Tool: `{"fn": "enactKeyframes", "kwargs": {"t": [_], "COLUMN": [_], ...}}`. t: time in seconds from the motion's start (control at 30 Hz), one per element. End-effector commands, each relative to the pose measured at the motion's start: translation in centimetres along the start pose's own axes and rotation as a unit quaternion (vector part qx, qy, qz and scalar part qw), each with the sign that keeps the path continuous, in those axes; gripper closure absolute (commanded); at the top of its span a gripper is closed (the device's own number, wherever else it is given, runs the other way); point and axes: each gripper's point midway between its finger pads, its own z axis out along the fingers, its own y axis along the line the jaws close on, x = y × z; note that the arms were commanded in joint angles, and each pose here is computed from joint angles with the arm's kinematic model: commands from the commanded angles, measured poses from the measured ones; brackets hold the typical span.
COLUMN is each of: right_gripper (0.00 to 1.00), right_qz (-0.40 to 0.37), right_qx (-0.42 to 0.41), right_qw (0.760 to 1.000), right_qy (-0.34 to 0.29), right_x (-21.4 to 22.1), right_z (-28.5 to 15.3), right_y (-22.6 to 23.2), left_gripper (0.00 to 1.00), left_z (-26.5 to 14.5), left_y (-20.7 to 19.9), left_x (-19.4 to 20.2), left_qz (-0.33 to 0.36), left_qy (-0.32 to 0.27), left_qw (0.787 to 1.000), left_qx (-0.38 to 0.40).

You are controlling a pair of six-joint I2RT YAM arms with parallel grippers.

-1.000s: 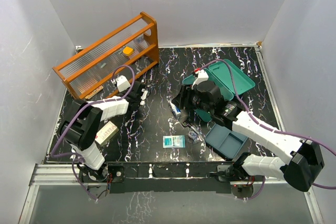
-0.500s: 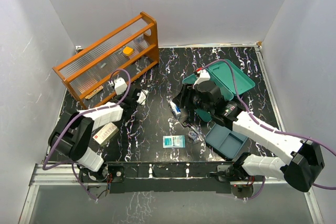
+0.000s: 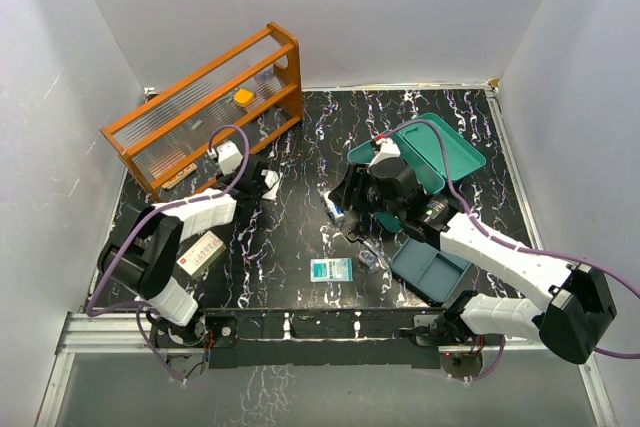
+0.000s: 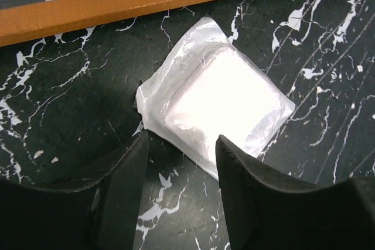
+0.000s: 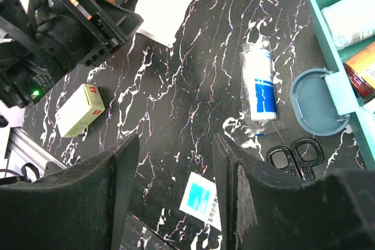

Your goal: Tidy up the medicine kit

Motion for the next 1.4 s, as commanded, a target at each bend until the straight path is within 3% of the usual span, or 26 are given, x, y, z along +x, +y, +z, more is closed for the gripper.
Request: {"fn": "enactKeyframes", "kwargs": {"t": [0.0, 0.1, 0.2, 0.57, 0.73, 0.97, 1.27, 1.37], "right_gripper": [0.49, 0.49, 0.49, 0.49, 0.49, 0.49, 0.47, 0.45], "right_qz": [0.003, 0.002, 0.002, 0.003, 0.004, -0.006, -0.049, -0.059], "right_qx": [-0.008, -0.009, -0.008, -0.009, -0.013, -0.033, -0.035, -0.027], "right_qw": [1.000, 1.000, 1.000, 1.000, 1.000, 0.999, 0.995, 0.991], "right_qy": [-0.024, -0.022, -0.021, -0.024, -0.022, 0.016, 0.084, 0.119], "right_x": [-1.0, -0.9, -0.8, -0.9, -0.9, -0.1, -0.2, 2.0], "right_z": [0.1, 0.2, 0.1, 0.1, 0.2, 2.5, 11.3, 14.3], "right_y": [0.5, 0.4, 0.4, 0.4, 0.6, 1.9, 4.3, 4.0], "left_gripper": [0.50, 0.48, 0.54, 1.00, 1.00, 1.00, 1.00, 1.00], "left_z": [1.6, 2.5, 2.8, 2.7, 2.2, 0.1, -3.6, -4.2], "left_y": [-0.1, -0.2, -0.3, 1.0, 1.1, 0.0, 1.5, 1.5], "left_x": [-0.7, -0.4, 0.1, 1.3, 1.7, 3.2, 4.7, 4.8], "left_qz": [-0.023, -0.027, -0.026, -0.003, 0.021, 0.099, 0.081, 0.073], "left_qy": [-0.006, 0.002, 0.009, 0.018, 0.026, 0.081, 0.113, 0.119], "left_qw": [1.000, 1.000, 1.000, 1.000, 0.999, 0.989, 0.983, 0.982], "left_qx": [-0.015, -0.013, -0.011, -0.016, 0.000, 0.078, 0.117, 0.126]}}
